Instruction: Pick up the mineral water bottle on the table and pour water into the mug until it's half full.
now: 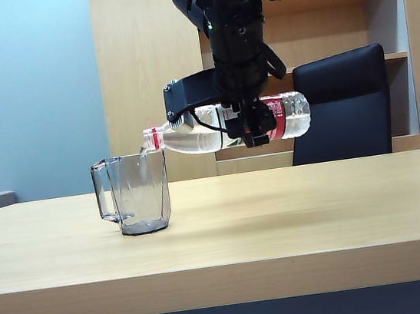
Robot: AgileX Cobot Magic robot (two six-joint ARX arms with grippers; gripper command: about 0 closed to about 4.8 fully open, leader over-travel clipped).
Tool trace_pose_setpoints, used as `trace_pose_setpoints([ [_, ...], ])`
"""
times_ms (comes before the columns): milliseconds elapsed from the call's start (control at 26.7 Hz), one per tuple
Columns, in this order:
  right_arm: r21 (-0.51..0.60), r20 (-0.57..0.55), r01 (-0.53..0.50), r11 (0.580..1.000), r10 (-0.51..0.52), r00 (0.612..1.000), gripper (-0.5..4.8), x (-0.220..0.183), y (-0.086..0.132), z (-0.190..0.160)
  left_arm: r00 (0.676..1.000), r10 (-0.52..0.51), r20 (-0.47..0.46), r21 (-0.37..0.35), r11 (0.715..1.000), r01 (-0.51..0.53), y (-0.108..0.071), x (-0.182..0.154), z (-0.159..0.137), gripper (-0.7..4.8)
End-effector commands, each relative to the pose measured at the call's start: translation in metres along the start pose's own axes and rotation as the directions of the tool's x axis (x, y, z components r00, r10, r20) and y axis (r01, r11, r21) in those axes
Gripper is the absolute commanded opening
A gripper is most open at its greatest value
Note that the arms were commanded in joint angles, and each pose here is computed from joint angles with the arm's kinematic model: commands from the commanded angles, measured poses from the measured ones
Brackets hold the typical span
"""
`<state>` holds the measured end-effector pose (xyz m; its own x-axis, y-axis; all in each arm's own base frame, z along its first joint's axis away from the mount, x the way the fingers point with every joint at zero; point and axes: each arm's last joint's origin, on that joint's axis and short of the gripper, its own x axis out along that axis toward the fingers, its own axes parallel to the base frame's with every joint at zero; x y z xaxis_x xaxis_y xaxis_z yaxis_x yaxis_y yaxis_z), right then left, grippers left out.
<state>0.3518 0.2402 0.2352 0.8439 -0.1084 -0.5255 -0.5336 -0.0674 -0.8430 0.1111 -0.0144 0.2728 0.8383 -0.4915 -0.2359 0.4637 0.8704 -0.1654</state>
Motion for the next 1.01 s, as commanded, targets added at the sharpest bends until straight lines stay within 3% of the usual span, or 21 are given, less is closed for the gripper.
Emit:
trace_pose_setpoints([
  [37, 0.000, -0.025, 0.064, 0.998, -0.064, 0.998, 2.56, -0.0053, -0.0107, -0.0009, 1.000, -0.001, 0.019, 0.014, 1.000, 0.001, -0.0005, -0.0008, 0.0031, -0.06],
  [1010, -0.033, -0.089, 0.164, 0.986, -0.166, 0.982, 2.56, -0.0079, -0.0206, 0.0001, 1.000, -0.002, 0.016, 0.013, 1.000, 0.002, -0.0006, -0.0008, 0.0028, -0.06],
])
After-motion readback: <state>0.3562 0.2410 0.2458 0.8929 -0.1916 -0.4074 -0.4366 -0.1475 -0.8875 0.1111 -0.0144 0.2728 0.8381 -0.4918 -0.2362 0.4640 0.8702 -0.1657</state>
